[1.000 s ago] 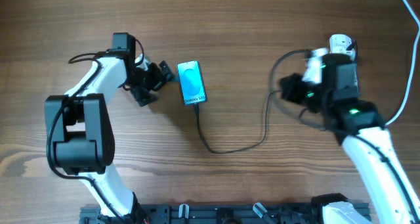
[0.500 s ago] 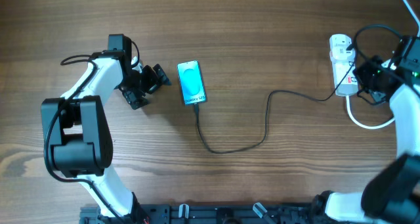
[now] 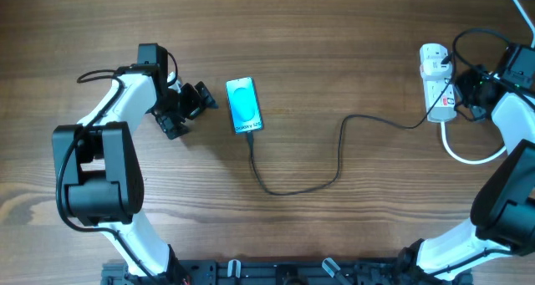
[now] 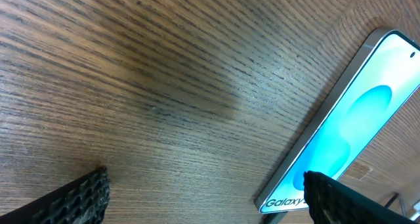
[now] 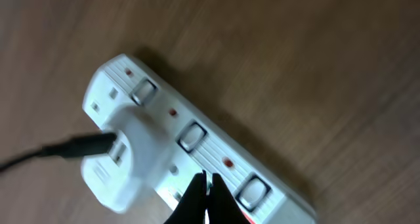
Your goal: Plug charger to phone and switch on socket
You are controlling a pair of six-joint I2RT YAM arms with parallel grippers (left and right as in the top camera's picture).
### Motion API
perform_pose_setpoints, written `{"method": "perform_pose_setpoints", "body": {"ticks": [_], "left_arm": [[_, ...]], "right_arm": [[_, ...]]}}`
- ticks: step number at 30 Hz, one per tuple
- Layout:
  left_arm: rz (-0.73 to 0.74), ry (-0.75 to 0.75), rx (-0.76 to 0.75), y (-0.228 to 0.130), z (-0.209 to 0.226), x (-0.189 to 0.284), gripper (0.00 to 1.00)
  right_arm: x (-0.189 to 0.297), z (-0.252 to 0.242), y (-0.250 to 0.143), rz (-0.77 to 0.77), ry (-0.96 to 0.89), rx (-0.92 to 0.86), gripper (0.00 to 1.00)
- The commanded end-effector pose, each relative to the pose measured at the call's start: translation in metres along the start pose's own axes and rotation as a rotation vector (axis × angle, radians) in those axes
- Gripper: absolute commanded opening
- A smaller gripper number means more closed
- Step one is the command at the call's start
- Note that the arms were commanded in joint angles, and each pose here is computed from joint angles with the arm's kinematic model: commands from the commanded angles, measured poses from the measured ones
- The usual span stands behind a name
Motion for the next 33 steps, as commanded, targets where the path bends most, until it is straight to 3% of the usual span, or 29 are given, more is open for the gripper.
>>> {"method": "perform_pose_setpoints", "body": {"ticks": [1, 21, 33], "left_arm": [[-0.016, 0.024, 0.006, -0.001, 0.005, 0.001, 1.0], [-0.016, 0.024, 0.006, -0.001, 0.005, 0.001, 1.0], [-0.02, 0.021, 0.004, 0.0, 0.005, 0.001, 1.0]], "right_arm": [[-0.009, 0.0, 0.008, -0.036, -0.013, -0.024, 0.05], [-0.046, 0.0, 0.004, -0.027, 0.063, -0.055, 0.05], [-0.063, 0.003, -0.007, 0.052, 0.164, -0.074, 0.05]]}}
Point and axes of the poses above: each gripper's point midway between its finger pads, its own x axis back along the fingers, its own z axis along the line the jaws close on, y = z × x, the point moved 10 cm from there along x, back along the fingers, and after that the axes turned 12 degrees about x, right-handed, at the moved point
